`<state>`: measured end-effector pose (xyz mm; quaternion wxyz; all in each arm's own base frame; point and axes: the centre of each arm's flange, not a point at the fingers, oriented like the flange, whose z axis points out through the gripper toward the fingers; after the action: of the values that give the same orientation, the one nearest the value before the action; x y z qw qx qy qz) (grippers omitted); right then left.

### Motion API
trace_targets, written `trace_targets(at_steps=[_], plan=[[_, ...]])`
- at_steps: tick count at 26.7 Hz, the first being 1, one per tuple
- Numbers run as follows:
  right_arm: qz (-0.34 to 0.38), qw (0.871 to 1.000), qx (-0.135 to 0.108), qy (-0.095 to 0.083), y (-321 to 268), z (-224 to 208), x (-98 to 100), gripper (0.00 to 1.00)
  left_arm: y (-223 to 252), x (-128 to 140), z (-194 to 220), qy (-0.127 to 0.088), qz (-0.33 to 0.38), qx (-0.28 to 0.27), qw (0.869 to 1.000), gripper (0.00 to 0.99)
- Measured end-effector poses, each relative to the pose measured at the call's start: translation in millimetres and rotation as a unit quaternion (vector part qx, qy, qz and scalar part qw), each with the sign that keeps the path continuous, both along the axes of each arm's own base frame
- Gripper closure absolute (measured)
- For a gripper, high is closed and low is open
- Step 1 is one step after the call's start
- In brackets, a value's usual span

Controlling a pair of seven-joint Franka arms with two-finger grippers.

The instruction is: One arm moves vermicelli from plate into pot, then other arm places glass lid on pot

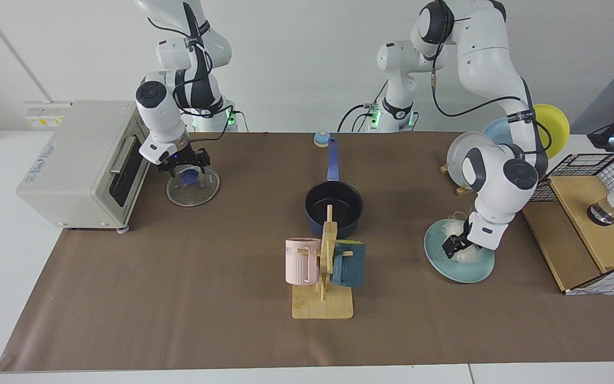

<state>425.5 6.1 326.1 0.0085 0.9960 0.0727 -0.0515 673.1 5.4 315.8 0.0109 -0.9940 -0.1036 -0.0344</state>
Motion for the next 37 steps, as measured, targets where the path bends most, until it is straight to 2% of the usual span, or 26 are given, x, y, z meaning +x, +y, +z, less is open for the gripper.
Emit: trace_targets(at_steps=[4,5,6,7,9,10,12,14,15,16,18,20,21,22,25,30,34,37], plan=[[-0.003,1.0,-0.001,0.0,-2.5,-13.1,1.6,0.0,-0.2,-0.6,-1.8,0.001,0.0,0.0,1.0,0.018],[-0.003,1.0,-0.001,0.0,-3.0,-16.0,2.3,0.0,-0.4,-0.5,-1.7,0.001,0.0,0.0,1.0,0.057],[-0.004,1.0,-0.002,-0.001,-3.6,-19.1,3.2,0.0,-0.9,-0.5,-1.6,0.001,-0.001,0.0,1.0,0.163],[-0.004,1.0,-0.002,-0.002,-4.0,-21.9,4.0,0.0,-1.6,-0.6,-1.5,0.002,-0.001,0.0,1.0,0.225],[-0.005,1.0,-0.002,-0.002,-4.3,-27.2,5.3,0.0,-3.5,-0.5,-0.6,0.004,-0.002,-0.001,1.0,0.317],[-0.005,1.0,-0.003,-0.001,-4.3,-29.1,5.6,0.0,-4.6,-0.3,0.8,0.006,-0.002,-0.001,1.0,0.427],[-0.005,1.0,-0.003,-0.001,-4.2,-31.3,6.3,0.01,-6.2,0.8,5.8,0.013,-0.003,-0.002,1.0,0.476],[-0.004,1.0,-0.003,-0.002,-3.4,-30.7,6.7,0.04,-7.4,1.6,12.5,0.023,-0.004,-0.002,1.0,0.476],[-0.004,1.0,-0.003,-0.003,-2.7,-29.8,7.1,0.08,-8.2,2.2,17.4,0.028,-0.004,-0.002,1.0,0.48],[-0.004,1.0,-0.003,-0.005,-2.6,-28.4,7.7,0.18,-9.4,2.9,23.1,0.033,-0.004,-0.002,0.999,0.493],[-0.004,1.0,-0.003,-0.007,-2.9,-26.0,8.8,0.26,-13.9,4.5,36.7,0.04,-0.007,-0.003,0.999,0.546],[-0.004,1.0,-0.003,-0.009,-2.5,-24.2,9.9,0.36,-22.6,5.6,54.8,0.041,-0.008,-0.01,0.999,0.546],[-0.003,1.0,-0.003,-0.009,-2.0,-23.9,10.2,0.46,-28.2,5.1,65.6,0.041,-0.007,-0.016,0.999,0.546],[-0.003,1.0,-0.003,-0.008,-1.3,-23.9,10.5,0.49,-34.2,3.6,77.6,0.041,-0.005,-0.024,0.999,0.546],[0.0,1.0,-0.004,0.005,1.0,-19.9,12.9,0.54,-55.1,-8.9,115.9,0.049,0.006,-0.046,0.998,0.546],[0.002,1.0,-0.007,0.017,3.6,4.7,27.8,0.55,-107.5,-33.0,161.2,0.054,0.029,-0.063,0.996,0.546],[0.006,1.0,-0.008,0.01,8.5,32.5,43.1,0.55,-172.7,-52.1,172.1,0.06,0.04,-0.075,0.995,0.546],[0.009,1.0,-0.007,-0.004,12.4,53.2,52.1,0.55,-221.4,-69.3,168.3,0.071,0.033,-0.081,0.994,0.546]])
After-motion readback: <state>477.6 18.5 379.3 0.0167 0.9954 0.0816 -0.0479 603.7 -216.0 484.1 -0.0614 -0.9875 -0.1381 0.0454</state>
